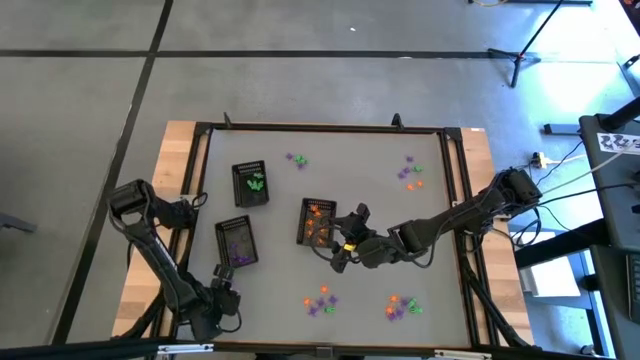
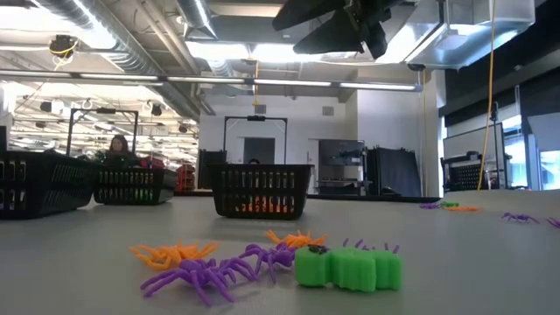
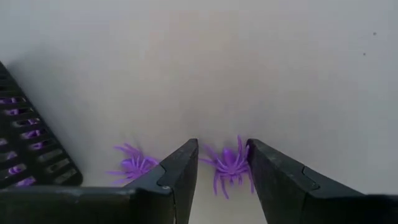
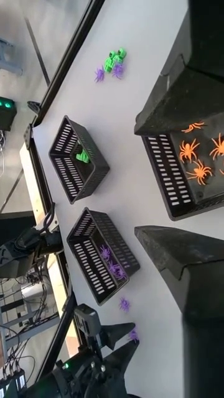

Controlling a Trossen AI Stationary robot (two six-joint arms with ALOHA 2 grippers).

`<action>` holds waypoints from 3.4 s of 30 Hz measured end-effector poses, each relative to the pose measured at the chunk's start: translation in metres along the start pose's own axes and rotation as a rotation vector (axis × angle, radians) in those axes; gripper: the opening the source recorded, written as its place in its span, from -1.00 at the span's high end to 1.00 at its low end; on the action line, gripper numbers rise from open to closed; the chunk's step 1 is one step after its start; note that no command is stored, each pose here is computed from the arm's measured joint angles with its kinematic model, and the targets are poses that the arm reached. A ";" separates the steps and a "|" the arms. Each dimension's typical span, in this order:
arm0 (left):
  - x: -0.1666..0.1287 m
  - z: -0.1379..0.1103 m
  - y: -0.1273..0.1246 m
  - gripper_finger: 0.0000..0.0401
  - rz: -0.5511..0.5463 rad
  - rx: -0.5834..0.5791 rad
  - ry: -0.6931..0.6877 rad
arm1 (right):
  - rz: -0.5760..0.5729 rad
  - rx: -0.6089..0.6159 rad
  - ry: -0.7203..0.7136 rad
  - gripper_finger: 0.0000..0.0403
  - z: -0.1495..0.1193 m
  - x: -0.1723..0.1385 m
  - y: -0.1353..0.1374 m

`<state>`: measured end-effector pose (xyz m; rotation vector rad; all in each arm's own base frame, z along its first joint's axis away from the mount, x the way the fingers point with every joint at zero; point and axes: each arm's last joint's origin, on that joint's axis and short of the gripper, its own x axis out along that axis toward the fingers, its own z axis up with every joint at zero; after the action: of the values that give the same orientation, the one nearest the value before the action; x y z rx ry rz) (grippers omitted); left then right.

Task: Sort Halloween decoration
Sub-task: Put the purple spider toy into the bottom left black basket

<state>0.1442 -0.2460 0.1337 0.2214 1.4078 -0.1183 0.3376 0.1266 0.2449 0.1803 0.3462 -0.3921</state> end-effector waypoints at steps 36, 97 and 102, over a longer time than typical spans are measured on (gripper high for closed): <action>-0.101 0.000 0.091 1.00 0.186 -0.038 -0.342 | 0.000 0.001 -0.001 -0.22 0.000 0.000 0.000; -0.005 -0.006 0.044 0.44 0.044 -0.166 0.026 | 0.009 -0.001 0.001 -0.22 0.000 0.000 0.000; 0.003 -0.005 0.042 0.44 0.045 -0.165 0.064 | 0.008 -0.001 0.001 -0.22 0.000 0.000 0.000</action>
<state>0.1493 -0.2037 0.1340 0.1203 1.4676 0.0425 0.3379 0.1269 0.2452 0.1806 0.3465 -0.3834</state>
